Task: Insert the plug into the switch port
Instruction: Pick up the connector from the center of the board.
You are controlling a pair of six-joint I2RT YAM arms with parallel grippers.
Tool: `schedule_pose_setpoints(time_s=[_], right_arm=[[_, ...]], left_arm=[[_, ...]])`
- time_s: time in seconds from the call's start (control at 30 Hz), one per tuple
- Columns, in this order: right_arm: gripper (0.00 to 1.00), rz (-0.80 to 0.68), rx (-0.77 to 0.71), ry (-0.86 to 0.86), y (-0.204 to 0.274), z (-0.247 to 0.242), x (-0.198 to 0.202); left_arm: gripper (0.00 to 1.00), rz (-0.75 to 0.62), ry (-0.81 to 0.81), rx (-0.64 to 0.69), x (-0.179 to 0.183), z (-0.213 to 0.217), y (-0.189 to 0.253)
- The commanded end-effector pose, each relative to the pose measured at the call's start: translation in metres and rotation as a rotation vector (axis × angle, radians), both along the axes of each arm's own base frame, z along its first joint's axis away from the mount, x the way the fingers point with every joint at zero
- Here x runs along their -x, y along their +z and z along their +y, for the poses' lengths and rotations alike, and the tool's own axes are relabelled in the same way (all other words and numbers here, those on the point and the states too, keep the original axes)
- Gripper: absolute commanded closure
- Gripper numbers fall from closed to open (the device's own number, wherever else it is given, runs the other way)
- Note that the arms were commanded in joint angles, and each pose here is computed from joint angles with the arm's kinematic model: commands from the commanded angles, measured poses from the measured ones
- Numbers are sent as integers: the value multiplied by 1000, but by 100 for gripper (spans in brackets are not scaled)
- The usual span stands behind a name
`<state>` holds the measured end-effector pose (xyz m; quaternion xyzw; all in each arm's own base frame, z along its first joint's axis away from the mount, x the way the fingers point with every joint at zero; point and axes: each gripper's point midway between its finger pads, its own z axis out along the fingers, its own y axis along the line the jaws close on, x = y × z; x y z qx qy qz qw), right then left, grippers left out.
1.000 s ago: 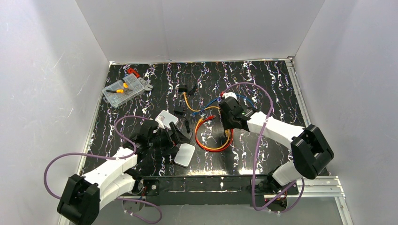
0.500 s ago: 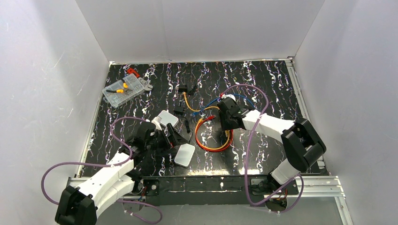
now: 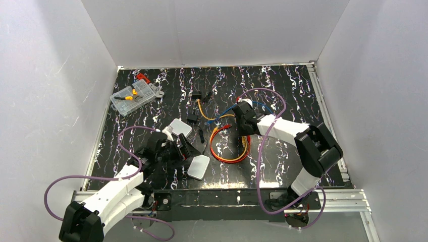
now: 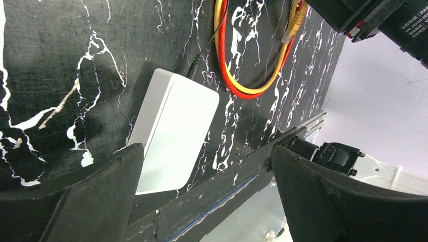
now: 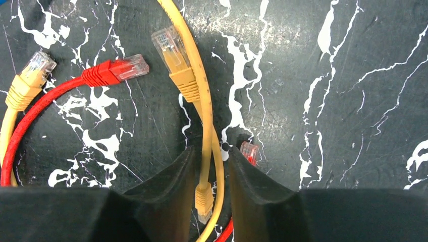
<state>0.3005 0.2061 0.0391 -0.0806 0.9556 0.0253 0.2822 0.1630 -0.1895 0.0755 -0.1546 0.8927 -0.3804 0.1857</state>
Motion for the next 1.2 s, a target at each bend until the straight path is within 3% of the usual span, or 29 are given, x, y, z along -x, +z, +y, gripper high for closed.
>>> schedule_pose_setpoints(time_s=[0.0,0.13,0.3,0.53,0.9,1.17], right_arm=[[68,-49,-44,-21,11,12,-19],[75,-42,-43,-19,8,12,-19],[99,-43,-51,-19,10,13,-19],[99,-123,-86,-54,39,10,-25],[99,-343,-154,-110,125,1,-44],[99,-503,-341,-118,194,-3,-30]], left_arm=[[2,2,-4,-31,3,5,-5],[2,-2,-2,-31,4,5,-5],[2,-7,-5,-37,4,6,-3],[2,-26,-4,-54,4,10,3],[2,-41,2,-72,7,15,10],[2,-100,4,-135,9,29,31]])
